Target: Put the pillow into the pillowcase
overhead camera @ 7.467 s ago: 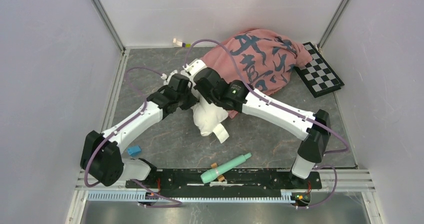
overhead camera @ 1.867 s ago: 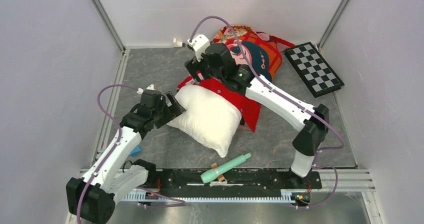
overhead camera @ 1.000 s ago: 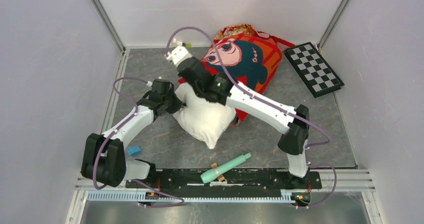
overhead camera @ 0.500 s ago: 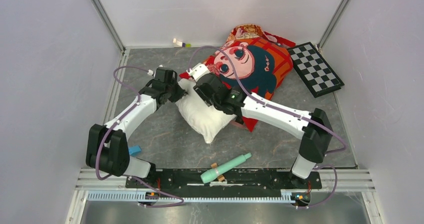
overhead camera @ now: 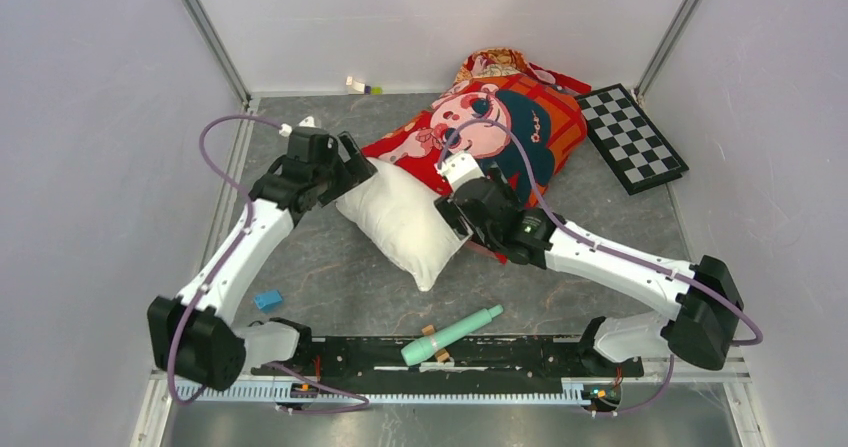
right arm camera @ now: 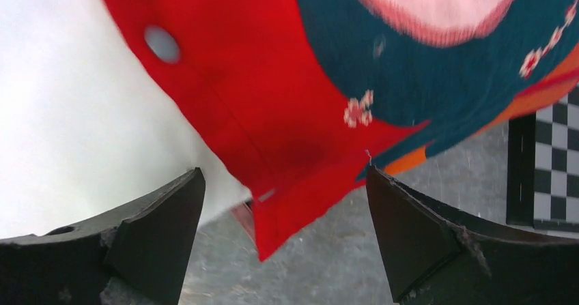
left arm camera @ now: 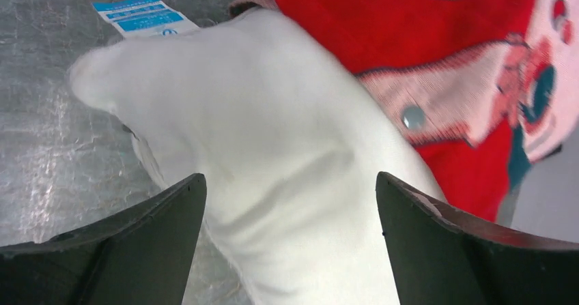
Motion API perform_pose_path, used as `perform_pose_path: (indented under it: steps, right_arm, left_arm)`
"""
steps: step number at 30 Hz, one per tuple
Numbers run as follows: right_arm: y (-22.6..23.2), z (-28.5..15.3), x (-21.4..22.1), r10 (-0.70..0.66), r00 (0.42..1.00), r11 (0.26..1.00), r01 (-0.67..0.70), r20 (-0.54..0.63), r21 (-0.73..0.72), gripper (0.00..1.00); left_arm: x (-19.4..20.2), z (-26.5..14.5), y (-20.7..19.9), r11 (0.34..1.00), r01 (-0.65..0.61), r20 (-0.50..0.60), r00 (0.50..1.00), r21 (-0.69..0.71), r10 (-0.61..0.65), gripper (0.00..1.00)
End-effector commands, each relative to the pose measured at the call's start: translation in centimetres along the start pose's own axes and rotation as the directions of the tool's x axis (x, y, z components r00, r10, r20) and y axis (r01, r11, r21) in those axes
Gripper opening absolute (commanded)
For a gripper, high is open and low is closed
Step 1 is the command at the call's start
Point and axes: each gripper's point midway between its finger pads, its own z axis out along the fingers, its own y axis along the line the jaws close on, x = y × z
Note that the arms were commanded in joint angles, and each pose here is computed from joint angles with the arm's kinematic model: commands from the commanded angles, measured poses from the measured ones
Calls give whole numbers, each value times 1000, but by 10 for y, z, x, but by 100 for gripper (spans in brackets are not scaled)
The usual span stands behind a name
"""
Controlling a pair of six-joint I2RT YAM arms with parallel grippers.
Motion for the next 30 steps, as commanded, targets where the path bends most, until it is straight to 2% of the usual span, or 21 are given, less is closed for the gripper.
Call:
perform_pose_path:
  steps: [1,9,13,17,20,21,23,24,25,26,28,30]
  right_arm:
    - [-11,3,21,46,999,999,-46,24,6,94]
    - [-12,21,34,35,999,999,-36,12,29,93]
    - [-19,31,33,41,999,995,-41,5,86,84]
    - [-17,37,30,40,999,995,-40,1,95,75]
    - [-22,38,27,40,999,991,-39,-1,130,62]
    - [-23,39,25,40,999,990,-40,1,135,52]
    - [-24,39,20,37,999,989,-36,-4,144,25]
    - [-25,38,16,39,999,989,-38,-6,145,11]
    - [-26,36,13,37,999,989,-34,-15,147,2]
    - [-27,33,6,38,999,987,-35,-15,155,0]
    - [-30,22,-8,37,999,985,-35,-6,167,0]
    - [-26,8,-31,55,998,991,-58,30,121,0]
  left_arm:
    - [13,-38,1,995,-62,-16,998,74,63,100]
    - [60,-70,7,991,-20,-91,995,135,32,100]
    - [93,-68,1,988,8,-128,992,153,12,100]
    - [121,-47,-16,978,76,-177,983,194,-41,100]
    - [123,-25,-21,968,146,-141,983,203,-119,100]
    - [125,-19,-24,963,169,-140,980,212,-141,100]
    - [123,-6,-23,962,192,-113,978,196,-173,99]
    - [120,1,-21,965,195,-93,979,177,-181,97]
    - [118,7,-20,967,197,-73,980,164,-187,92]
    - [114,13,-19,970,192,-53,981,149,-186,86]
    - [107,21,-19,978,170,-29,985,124,-168,68]
    - [101,27,-25,980,153,-17,988,124,-152,39]
